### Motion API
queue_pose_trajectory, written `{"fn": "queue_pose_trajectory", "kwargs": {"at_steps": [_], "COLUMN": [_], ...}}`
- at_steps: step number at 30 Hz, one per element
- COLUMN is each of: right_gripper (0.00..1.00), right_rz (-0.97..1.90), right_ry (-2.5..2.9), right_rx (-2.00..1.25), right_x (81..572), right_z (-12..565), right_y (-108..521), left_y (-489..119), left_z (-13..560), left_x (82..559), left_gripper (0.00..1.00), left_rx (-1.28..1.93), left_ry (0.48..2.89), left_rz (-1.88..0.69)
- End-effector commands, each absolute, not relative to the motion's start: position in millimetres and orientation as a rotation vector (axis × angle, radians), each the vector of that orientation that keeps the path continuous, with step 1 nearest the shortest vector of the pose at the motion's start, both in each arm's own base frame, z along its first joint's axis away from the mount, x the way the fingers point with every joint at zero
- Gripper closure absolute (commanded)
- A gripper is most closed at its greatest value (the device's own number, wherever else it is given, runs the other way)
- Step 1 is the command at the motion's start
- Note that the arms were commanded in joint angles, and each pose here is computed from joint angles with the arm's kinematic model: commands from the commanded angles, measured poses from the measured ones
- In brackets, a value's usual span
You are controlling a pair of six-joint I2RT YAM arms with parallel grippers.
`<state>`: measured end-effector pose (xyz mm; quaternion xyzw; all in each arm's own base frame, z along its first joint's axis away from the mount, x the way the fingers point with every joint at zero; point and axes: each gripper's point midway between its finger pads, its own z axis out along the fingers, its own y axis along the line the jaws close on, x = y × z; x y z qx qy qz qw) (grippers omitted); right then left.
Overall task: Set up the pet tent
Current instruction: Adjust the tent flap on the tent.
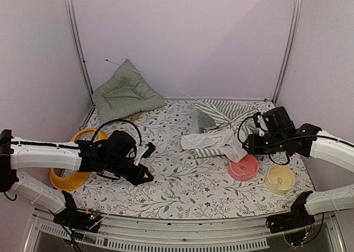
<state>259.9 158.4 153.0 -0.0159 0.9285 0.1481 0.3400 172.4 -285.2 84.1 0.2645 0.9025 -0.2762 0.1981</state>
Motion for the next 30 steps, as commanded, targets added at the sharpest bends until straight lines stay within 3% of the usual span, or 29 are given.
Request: {"fn": "queue_pose_trajectory", "kwargs": {"at_steps": [1, 3, 7, 20, 26, 28, 30], "right_gripper": [0.45, 0.37, 0.33, 0.34, 0.48, 0.63, 0.84], "right_rz": [0.46, 0.441, 0.399, 0.315, 0.234, 0.219, 0.226], "right_ry": [2.381, 2.371, 2.386, 2.407, 2.439, 2.44, 2.437], "right_rx": [-0.262, -0.377, -0.564, -0.762, -0.703, -0.669, -0.64], "right_x": [289, 306, 324, 351, 360, 363, 365], "right_z": [171, 175, 160, 131, 118, 121, 125], "right_y": [217, 236, 268, 331, 322, 317, 314], "left_y": [-289, -289, -288, -288, -289, -289, -289], "left_z": [87, 88, 88, 87, 88, 88, 88], "left_x": [176, 176, 178, 178, 178, 178, 179], "left_gripper": [1.0, 1.0, 1.0, 1.0, 1.0, 1.0, 1.0], "left_rx": [0.751, 0.752, 0.756, 0.762, 0.766, 0.769, 0.768], "left_ry": [2.511, 2.51, 2.505, 2.507, 2.502, 2.503, 2.502], "left_rz": [-0.752, -0.749, -0.735, -0.742, -0.742, -0.744, -0.744]}}
